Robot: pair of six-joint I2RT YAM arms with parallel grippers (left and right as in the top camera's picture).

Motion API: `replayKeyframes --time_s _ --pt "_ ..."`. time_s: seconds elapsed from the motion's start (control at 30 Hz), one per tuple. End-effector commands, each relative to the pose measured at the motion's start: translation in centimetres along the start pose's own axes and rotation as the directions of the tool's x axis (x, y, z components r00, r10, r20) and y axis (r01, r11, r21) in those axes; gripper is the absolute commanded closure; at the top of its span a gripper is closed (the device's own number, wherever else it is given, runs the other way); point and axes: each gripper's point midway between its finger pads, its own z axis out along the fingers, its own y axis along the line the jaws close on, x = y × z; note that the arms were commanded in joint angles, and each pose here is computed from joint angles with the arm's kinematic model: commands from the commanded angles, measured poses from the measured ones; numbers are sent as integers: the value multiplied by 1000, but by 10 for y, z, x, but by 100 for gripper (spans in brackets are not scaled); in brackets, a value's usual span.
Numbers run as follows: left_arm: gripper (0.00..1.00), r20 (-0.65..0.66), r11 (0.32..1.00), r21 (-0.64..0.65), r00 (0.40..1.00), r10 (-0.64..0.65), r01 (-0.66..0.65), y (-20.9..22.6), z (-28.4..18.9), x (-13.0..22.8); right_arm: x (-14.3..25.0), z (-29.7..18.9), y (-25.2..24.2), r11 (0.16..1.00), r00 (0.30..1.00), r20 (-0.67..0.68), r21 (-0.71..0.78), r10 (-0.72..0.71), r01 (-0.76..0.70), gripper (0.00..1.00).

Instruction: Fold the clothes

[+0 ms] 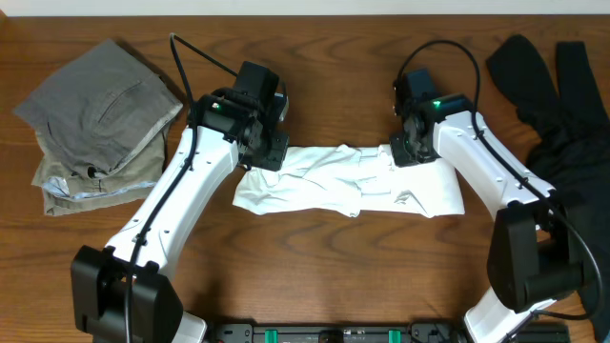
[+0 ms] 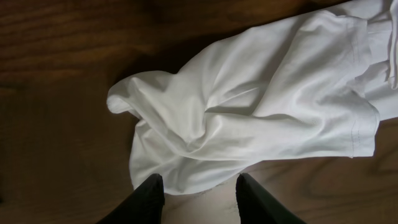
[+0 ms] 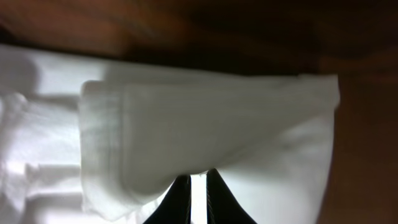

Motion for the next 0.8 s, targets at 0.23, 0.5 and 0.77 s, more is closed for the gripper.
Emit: replayKeyframes --time_s 0.23,0.5,0.77 --pt "59 8 1000 -9 1000 -15 15 2 -5 0 -21 41 25 994 998 34 -105 43 -40 88" --pt "60 0 1000 -9 1000 -15 15 2 -5 2 -23 39 15 994 998 25 -94 60 -58 85" --pt "59 0 1000 -9 1000 -15 15 2 -5 2 -50 -54 -30 985 976 152 -99 157 -143 78"
